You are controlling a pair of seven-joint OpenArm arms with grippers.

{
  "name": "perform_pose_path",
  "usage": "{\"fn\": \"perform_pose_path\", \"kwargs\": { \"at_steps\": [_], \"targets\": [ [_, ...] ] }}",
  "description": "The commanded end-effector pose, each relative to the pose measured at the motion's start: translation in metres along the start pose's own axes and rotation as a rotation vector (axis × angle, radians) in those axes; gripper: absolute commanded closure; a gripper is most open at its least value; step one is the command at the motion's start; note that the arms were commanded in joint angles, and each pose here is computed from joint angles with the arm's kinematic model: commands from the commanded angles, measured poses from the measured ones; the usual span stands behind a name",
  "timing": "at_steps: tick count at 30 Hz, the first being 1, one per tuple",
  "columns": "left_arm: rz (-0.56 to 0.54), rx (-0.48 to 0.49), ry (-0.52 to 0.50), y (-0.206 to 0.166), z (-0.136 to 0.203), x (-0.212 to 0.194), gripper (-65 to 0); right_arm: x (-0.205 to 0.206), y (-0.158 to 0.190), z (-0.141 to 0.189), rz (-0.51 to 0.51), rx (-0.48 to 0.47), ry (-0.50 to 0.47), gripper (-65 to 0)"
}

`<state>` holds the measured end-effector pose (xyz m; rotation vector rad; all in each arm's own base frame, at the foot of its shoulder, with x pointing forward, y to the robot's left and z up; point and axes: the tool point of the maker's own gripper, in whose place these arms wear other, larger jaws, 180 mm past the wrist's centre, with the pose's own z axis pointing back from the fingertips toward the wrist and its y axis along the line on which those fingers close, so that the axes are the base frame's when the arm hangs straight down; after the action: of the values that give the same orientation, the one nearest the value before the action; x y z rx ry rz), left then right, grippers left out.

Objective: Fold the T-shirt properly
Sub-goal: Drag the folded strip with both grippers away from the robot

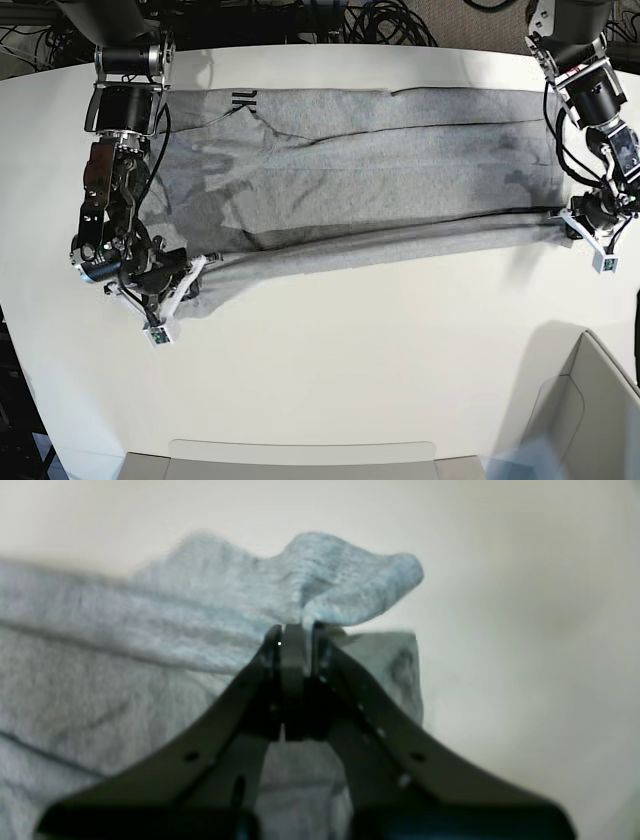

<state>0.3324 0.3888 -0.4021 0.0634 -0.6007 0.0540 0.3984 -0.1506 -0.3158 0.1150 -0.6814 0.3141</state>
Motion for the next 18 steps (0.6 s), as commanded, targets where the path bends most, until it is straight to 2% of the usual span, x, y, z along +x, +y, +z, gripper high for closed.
{"fn": "perform_pose_path", "kwargs": {
  "at_steps": [1, 9, 15, 18],
  "targets": [
    [-0.033, 0.047, -0.084, 0.015, 0.018, 0.027, 0.0, 0.023, -0.013, 0.012, 0.004, -0.039, -0.070, 0.0],
    [-0.086, 0.065, -0.070, 0.008, 0.026, 0.004, 0.0, 0.004, -0.005, 0.023, 0.022, -0.049, -0.070, 0.0],
    [-0.133, 0.080, -0.062, 0.005, 0.035, -0.010, 0.0, -0.018, -0.001, 0.023, 0.023, -0.048, -0.003, 0.0],
    [-0.152, 0.086, -0.057, 0.004, 0.039, -0.016, 0.0, -0.021, 0.002, 0.029, 0.035, -0.053, -0.011, 0.0]
  ]
}}
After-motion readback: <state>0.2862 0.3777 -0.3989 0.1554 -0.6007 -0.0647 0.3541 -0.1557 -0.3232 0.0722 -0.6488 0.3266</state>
